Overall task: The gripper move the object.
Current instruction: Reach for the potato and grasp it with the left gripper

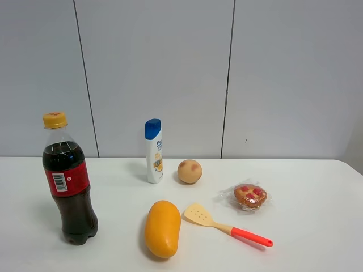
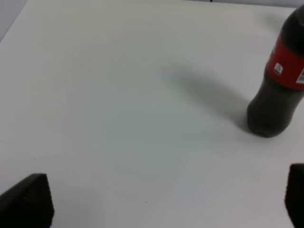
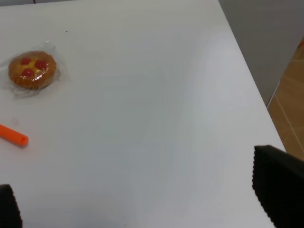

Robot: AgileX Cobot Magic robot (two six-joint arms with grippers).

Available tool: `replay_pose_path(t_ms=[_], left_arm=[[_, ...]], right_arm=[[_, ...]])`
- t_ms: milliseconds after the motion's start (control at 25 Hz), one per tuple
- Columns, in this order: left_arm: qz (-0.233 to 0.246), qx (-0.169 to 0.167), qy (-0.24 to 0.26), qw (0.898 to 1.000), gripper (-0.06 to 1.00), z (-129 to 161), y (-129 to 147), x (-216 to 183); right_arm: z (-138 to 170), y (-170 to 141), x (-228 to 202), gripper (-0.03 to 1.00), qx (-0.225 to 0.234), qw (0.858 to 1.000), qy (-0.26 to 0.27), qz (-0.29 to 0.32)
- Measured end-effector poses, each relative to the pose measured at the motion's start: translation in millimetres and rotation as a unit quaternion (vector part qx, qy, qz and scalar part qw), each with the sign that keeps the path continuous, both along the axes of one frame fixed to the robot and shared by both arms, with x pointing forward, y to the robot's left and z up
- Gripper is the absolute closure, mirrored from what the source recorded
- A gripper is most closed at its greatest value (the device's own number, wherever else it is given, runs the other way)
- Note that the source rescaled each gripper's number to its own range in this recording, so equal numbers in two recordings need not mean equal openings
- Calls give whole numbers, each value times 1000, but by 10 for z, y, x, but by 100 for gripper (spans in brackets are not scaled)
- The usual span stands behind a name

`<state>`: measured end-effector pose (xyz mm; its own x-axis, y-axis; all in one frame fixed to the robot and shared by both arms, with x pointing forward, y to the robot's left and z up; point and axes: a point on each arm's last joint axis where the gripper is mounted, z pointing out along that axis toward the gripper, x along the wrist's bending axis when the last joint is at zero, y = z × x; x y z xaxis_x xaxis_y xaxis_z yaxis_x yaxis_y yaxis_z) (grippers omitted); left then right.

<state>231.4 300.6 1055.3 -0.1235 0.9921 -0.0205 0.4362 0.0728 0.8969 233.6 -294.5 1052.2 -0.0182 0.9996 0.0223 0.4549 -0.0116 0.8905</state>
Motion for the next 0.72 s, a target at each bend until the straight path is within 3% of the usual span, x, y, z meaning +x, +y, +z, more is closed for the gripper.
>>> replay_pose_path(t_ms=[400, 720], left_arm=[[0, 0, -2, 1000, -6, 10, 0, -4], [-23, -1, -16, 1000, -6, 678, -12, 246]], right_arm=[[0, 0, 0, -3, 0, 1000, 0, 0], [0, 0, 0, -3, 0, 1000, 0, 0]])
